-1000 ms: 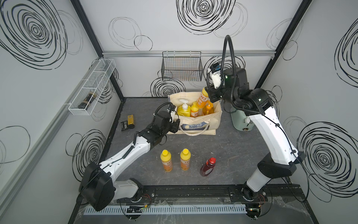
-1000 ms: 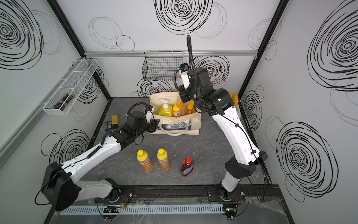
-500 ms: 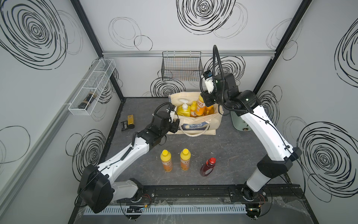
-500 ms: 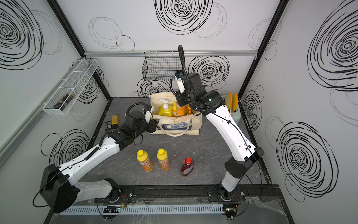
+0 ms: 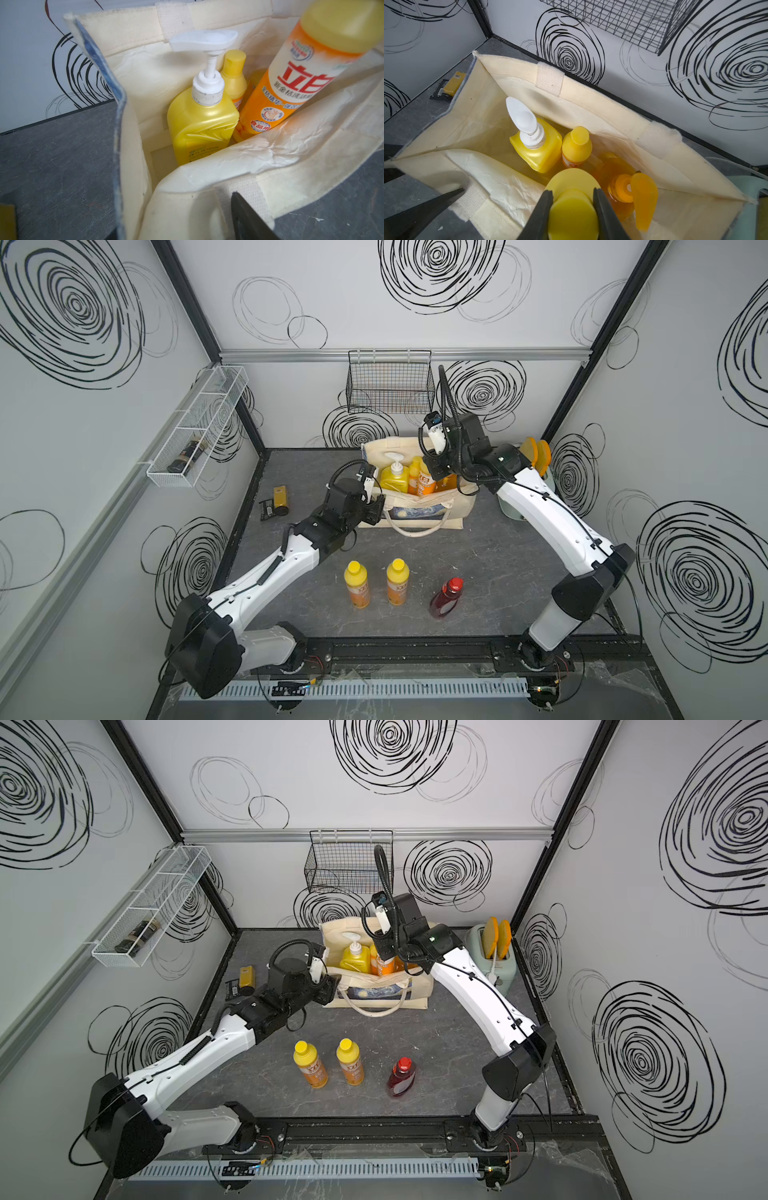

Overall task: Pack dish soap into the shopping bag
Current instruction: Place the bottle of dish soap in the shopping bag.

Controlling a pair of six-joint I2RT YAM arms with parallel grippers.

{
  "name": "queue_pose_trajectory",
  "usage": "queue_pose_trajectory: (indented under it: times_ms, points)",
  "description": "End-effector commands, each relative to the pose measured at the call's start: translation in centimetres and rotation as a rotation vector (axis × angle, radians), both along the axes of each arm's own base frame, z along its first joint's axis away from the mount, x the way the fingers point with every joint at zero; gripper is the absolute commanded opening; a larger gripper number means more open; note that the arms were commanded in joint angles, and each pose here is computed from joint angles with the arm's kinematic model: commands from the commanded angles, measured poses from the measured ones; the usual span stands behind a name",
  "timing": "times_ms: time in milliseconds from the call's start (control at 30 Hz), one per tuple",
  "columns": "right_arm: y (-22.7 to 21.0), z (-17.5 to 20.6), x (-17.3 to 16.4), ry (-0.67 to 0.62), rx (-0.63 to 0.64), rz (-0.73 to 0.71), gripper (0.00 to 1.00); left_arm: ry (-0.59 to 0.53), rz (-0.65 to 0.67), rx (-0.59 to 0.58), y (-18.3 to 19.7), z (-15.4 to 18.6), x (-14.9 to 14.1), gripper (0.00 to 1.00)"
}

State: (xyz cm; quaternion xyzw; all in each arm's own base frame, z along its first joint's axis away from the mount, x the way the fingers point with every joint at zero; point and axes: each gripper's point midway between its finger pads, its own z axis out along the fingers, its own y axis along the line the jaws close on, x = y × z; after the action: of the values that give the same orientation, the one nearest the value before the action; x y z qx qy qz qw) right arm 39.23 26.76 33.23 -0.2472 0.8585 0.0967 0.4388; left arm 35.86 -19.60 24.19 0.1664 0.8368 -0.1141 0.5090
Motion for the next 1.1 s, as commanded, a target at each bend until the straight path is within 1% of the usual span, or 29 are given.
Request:
queue_pose_trajectory:
  times_ms: [0,200,433,500,600,800,1067]
  points:
    - [1.2,5.5,0.1,-0.142,0.182,0.045,0.0,-0.063,-0.017,-0.031,-0.6,2.1,-0.2,0.64]
    - [2.1,4.9,0.0,-0.118,0.224,0.084,0.0,-0.06,-0.018,-0.03,-0.6,1.9,-0.1,0.63]
    - [2.4,7.6,-0.6,-0.141,0.282,0.123,0.0,-0.059,-0.015,-0.028,-0.6,1.9,-0.1,0.63]
    - [2.4,7.7,-0.6,-0.143,0.281,0.122,0.0,-0.059,-0.016,-0.027,-0.6,1.9,-0.1,0.63]
    - [2.5,6.5,-0.2,-0.124,0.271,0.117,0.0,-0.06,-0.015,-0.028,-0.6,2.0,-0.2,0.63]
    - [2.7,2.8,0.6,-0.081,0.228,0.093,0.0,-0.06,-0.017,-0.027,-0.6,2.0,-0.2,0.63]
    - [4.0,-1.2,1.4,-0.044,0.163,0.085,0.0,-0.062,-0.012,-0.024,-0.5,2.0,-0.2,0.63]
